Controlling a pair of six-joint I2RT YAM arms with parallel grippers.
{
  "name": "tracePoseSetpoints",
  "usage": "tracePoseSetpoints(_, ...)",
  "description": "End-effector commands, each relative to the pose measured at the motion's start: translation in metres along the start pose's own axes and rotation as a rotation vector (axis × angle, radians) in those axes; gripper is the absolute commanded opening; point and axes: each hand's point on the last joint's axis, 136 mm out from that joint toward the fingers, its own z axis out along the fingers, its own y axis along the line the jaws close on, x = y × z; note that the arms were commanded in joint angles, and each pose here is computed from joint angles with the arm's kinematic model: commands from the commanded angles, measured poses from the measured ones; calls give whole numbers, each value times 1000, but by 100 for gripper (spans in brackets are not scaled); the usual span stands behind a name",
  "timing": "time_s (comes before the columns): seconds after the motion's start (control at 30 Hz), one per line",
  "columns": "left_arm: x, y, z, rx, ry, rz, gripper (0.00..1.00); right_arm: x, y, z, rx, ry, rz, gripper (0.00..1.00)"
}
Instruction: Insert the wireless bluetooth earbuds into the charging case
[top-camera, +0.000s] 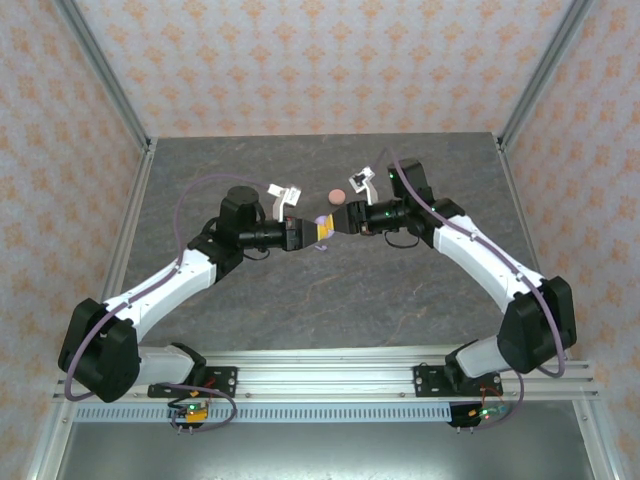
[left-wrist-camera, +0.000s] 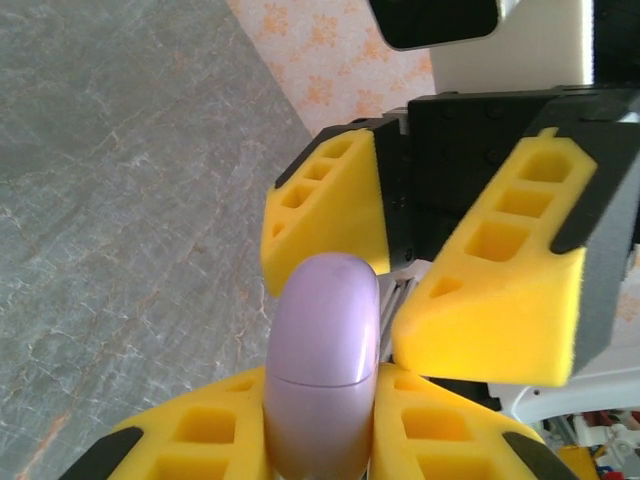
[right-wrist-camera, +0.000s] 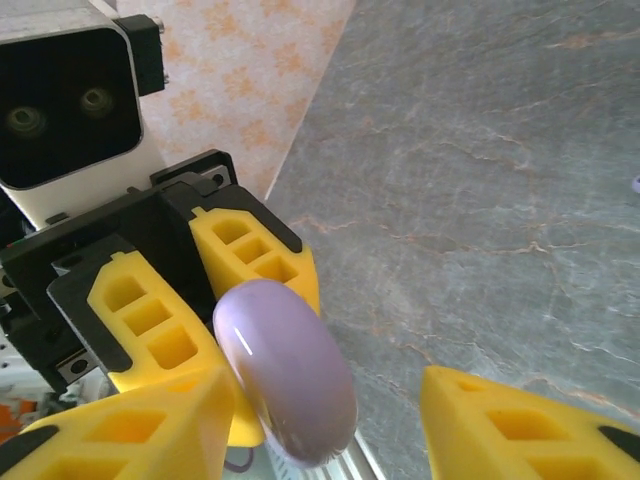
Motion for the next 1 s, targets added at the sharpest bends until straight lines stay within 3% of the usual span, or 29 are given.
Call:
tracePoseSetpoints(0.0,-15,-9,-4,-23,-42,95,16,-11,9,-21,102,-89,-58,56)
tracePoseSetpoints(0.13,-15,-4,-7,-54,-68,147,14,-14,2,-37,215,-137,-57,59)
tracePoseSetpoints(0.37,-19,-16,-16,-27,-191,353,13,-3,4,-43,232,-109,-51,59)
tracePoseSetpoints(0.63,-13,-24,-16,-30,-176,515,13,8,31,-31,123,-52,-115,59)
tracePoseSetpoints(0.97,-6,-31,-12,0,-150,561,13,7,33,-29,126,-36,-130,59)
